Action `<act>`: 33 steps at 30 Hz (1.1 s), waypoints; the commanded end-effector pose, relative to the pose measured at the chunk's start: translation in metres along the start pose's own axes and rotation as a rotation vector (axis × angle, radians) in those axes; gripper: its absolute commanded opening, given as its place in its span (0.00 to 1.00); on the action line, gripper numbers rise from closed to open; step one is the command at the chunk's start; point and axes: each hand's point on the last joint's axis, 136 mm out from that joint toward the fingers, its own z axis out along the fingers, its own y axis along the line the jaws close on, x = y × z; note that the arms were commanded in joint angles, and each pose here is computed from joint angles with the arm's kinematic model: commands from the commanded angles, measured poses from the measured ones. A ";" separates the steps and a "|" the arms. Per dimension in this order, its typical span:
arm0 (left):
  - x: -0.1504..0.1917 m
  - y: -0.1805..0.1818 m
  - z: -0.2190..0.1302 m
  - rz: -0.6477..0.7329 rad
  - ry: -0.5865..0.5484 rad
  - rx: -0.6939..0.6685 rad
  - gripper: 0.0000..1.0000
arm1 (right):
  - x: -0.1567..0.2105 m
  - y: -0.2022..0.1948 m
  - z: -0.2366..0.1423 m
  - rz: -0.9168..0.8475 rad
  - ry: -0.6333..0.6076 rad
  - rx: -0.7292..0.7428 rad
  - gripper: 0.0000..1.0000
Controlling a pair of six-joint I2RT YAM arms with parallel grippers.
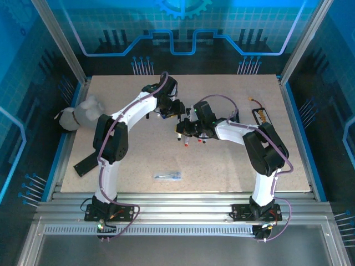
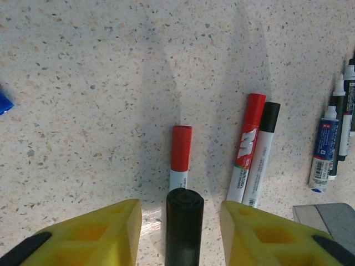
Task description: Open the pen caps
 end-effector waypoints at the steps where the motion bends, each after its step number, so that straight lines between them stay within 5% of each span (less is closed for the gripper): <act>1: 0.006 -0.004 -0.006 -0.003 0.004 0.013 0.43 | 0.003 0.023 -0.008 -0.060 -0.003 -0.047 0.00; 9: 0.005 -0.003 0.000 -0.006 0.007 0.011 0.34 | 0.004 0.030 -0.007 -0.078 0.008 -0.056 0.00; 14: 0.002 -0.003 0.005 -0.014 0.009 0.012 0.00 | 0.009 0.032 -0.006 -0.094 0.024 -0.046 0.00; 19: -0.015 0.003 0.010 -0.033 -0.032 -0.011 0.00 | 0.029 0.032 -0.006 -0.080 0.064 -0.044 0.00; 26: -0.101 0.023 -0.002 -0.095 -0.172 -0.067 0.00 | 0.168 0.020 -0.044 -0.048 0.261 -0.014 0.00; 33: -0.102 0.005 -0.004 -0.089 -0.163 -0.021 0.00 | 0.132 0.004 -0.090 -0.069 0.099 0.077 0.00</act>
